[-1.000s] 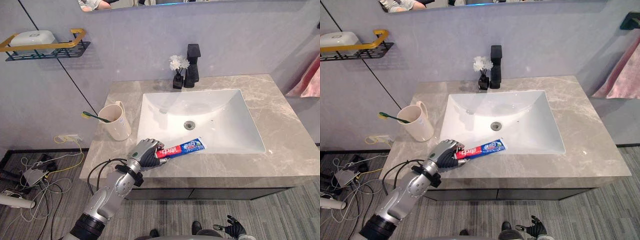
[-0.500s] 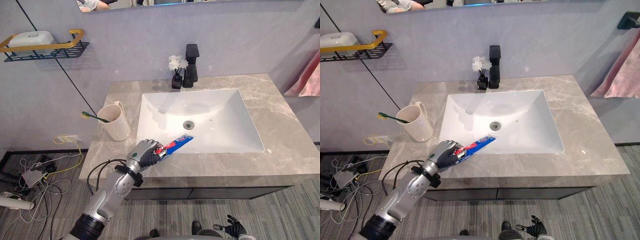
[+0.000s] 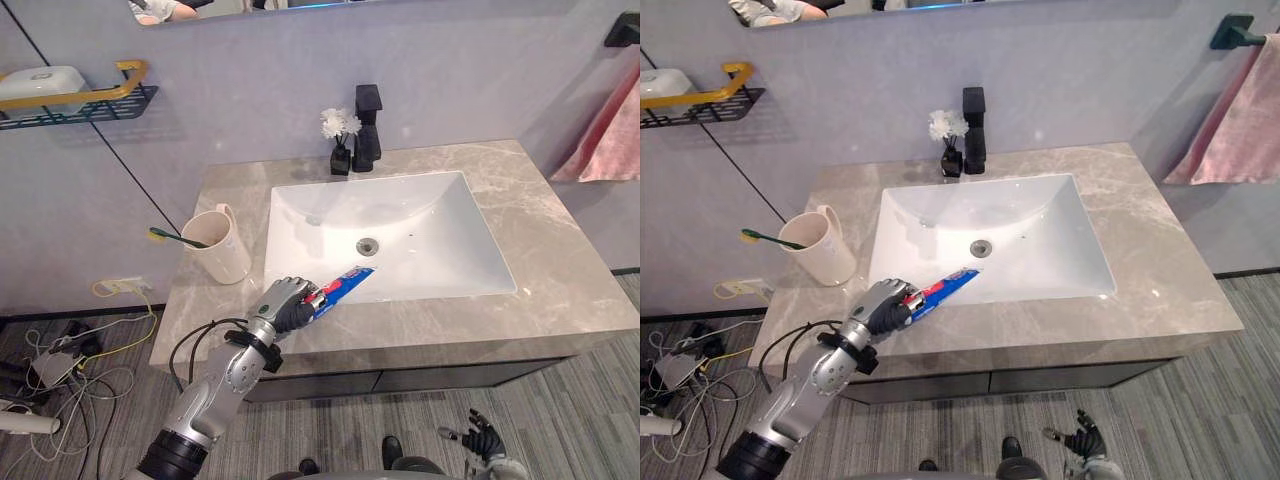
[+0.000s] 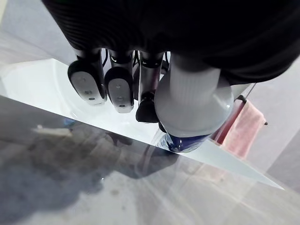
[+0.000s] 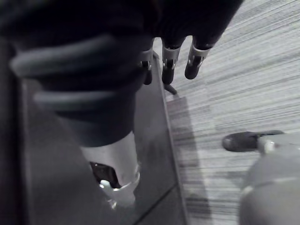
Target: Organize washtable
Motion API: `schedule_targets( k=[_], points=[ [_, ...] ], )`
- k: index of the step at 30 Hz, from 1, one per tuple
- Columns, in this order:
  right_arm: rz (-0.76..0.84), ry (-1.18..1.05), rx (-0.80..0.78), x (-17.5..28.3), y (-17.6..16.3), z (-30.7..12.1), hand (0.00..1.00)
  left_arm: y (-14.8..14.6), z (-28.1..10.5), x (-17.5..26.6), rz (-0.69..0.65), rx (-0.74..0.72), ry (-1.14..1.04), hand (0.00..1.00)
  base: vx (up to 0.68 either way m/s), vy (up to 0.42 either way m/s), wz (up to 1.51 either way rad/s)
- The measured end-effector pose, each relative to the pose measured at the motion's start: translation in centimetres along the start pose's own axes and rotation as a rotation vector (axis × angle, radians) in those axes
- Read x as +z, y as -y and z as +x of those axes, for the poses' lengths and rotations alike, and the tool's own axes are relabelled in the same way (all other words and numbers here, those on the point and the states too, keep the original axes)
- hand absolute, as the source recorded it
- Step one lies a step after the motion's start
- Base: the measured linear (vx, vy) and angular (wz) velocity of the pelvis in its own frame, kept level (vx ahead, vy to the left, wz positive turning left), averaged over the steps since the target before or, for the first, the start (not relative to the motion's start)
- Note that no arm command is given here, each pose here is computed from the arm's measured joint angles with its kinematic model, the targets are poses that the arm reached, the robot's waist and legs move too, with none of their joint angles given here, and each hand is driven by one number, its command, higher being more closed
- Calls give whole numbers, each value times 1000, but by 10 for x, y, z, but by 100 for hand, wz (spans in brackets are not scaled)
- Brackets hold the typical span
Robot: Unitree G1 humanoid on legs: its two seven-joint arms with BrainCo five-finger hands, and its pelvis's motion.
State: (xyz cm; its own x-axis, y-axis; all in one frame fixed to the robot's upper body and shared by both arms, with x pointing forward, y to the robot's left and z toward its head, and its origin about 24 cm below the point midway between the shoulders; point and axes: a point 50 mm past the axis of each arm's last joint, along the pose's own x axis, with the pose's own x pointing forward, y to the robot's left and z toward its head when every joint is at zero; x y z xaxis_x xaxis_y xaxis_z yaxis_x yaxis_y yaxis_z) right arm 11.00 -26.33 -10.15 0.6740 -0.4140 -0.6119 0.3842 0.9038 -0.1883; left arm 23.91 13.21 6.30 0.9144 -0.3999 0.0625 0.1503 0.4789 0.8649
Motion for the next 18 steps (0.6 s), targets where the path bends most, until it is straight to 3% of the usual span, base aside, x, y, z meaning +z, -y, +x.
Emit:
schedule_targets(
  k=[9,18],
  points=[
    [96,375,-195,71,45,-36,0,-28,-7,19,-44,172,39,100,-20,7,-24],
    [191,673,-139,125,52,-66,0,-27,-13,25,-71,182,52,100,-12,-3,-5]
  ],
)
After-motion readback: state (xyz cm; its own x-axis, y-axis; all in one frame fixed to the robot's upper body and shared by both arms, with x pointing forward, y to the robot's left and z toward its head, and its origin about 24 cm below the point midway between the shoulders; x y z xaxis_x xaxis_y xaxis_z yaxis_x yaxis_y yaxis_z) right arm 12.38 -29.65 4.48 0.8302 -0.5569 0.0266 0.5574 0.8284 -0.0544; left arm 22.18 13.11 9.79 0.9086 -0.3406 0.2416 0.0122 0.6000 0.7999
